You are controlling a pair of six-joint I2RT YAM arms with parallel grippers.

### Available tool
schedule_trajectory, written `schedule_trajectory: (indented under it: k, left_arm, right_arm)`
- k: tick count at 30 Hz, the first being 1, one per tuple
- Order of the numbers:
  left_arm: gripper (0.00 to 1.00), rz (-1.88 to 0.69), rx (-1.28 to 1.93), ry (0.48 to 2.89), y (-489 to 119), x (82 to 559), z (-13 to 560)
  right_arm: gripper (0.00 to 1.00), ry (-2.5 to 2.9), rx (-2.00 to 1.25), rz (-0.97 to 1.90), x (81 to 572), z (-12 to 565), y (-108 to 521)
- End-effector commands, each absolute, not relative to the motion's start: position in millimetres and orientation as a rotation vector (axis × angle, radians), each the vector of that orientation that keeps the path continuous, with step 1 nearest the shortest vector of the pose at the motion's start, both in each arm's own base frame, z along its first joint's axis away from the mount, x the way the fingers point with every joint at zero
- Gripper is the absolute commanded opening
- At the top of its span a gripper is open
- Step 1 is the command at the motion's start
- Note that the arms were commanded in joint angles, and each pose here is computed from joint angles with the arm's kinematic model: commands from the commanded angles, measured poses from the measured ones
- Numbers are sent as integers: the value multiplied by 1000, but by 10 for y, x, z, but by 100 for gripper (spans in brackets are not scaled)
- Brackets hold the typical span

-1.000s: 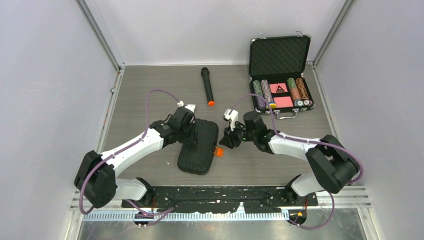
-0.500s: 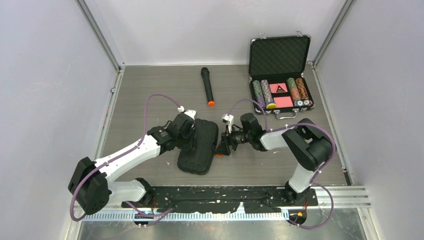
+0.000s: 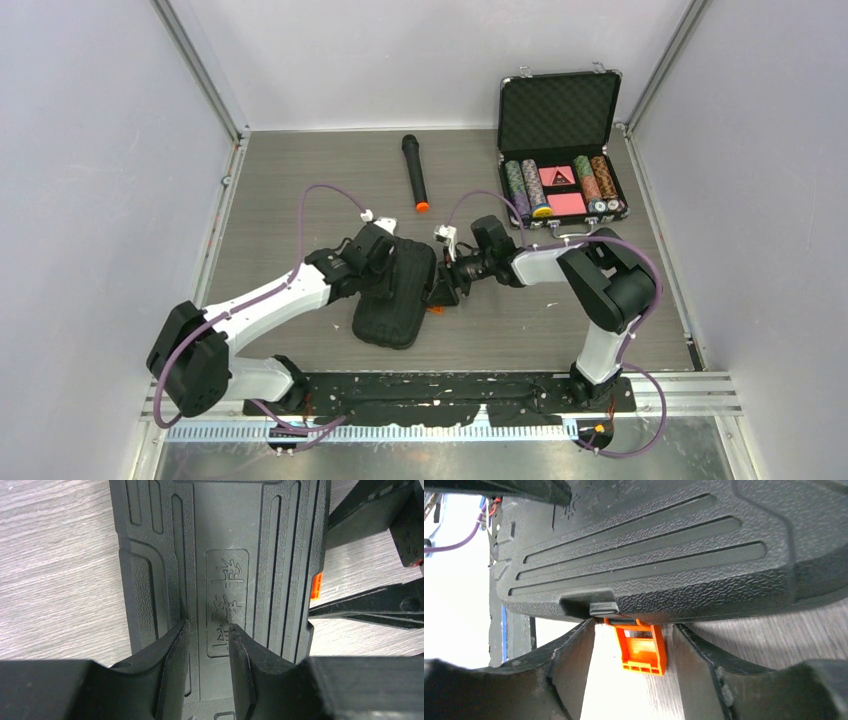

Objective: Pack the tool kit

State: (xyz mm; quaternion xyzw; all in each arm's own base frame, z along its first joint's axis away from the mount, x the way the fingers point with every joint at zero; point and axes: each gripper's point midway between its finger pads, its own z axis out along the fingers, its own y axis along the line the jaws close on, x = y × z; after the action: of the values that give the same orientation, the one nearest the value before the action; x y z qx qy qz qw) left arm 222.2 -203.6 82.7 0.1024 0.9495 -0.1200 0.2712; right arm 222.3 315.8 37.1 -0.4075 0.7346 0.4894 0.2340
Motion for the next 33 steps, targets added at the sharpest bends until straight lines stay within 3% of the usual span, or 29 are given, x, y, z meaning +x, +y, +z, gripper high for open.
schedule_trajectory:
  k: [1,12,26,33]
  left_arm:
    - [36,-306,277,2609,-2080,2200,651]
    - [35,-305,295,2614,-2139,2193,631]
    - [35,-328,306,2606,-2196,2205,686]
    - [35,-354,306,2603,-2264,2223,726]
  right_arm:
    - [60,1992,-1196,1368,2139,444,3157]
    - [44,1971,-1164,1378,2081,758,3131]
    - [41,2129,-885,1429,2254,980,3253]
    - [45,2184,-624,1467,2331,1119,3300]
